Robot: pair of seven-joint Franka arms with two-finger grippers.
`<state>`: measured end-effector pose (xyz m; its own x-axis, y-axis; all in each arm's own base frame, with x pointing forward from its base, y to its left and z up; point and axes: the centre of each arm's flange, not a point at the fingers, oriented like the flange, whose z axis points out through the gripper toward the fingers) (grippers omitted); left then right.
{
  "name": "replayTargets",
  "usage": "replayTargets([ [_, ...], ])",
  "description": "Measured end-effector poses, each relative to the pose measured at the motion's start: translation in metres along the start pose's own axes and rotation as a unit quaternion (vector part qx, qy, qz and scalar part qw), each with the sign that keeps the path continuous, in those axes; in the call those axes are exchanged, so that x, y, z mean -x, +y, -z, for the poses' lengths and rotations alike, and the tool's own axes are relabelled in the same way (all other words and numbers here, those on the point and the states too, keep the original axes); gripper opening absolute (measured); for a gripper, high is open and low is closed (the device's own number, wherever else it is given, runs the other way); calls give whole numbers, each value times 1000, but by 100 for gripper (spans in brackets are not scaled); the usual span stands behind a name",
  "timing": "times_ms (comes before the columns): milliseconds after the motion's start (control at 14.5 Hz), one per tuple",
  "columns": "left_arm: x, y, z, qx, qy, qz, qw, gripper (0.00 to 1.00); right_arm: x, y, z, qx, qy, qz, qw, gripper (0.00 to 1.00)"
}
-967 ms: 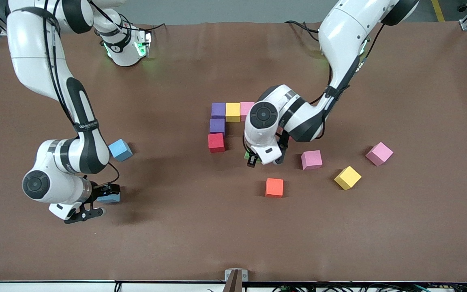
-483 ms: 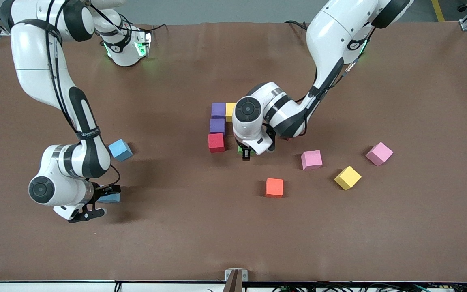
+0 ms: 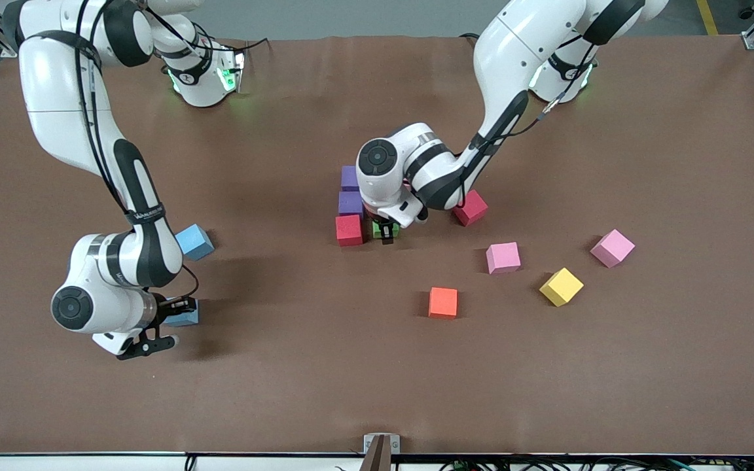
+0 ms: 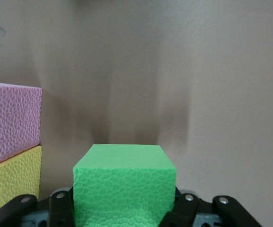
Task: Arrange 11 blocks into digit 3
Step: 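Grasp the light blue cube with the right gripper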
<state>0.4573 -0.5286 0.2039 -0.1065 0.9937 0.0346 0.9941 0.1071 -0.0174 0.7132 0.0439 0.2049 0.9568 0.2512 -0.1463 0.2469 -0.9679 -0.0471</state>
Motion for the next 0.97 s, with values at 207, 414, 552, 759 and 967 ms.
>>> replayTargets([
  [207,11,-19,-17,24,20,-21,999,59,-12,-49,15,3,3,23,1000,59],
  [414,17,-20,-20,32,18,-29,999,59,-18,-110,18,8,2,-3,1000,59],
  [552,18,-18,-20,39,16,-30,999,59,-19,-153,17,11,0,-24,1000,59],
  [759,20,-12,-17,45,10,-27,999,59,-17,-223,18,15,5,-51,999,59],
  [967,22,-8,-18,49,9,-28,998,59,-7,-292,16,16,7,-57,998,59],
])
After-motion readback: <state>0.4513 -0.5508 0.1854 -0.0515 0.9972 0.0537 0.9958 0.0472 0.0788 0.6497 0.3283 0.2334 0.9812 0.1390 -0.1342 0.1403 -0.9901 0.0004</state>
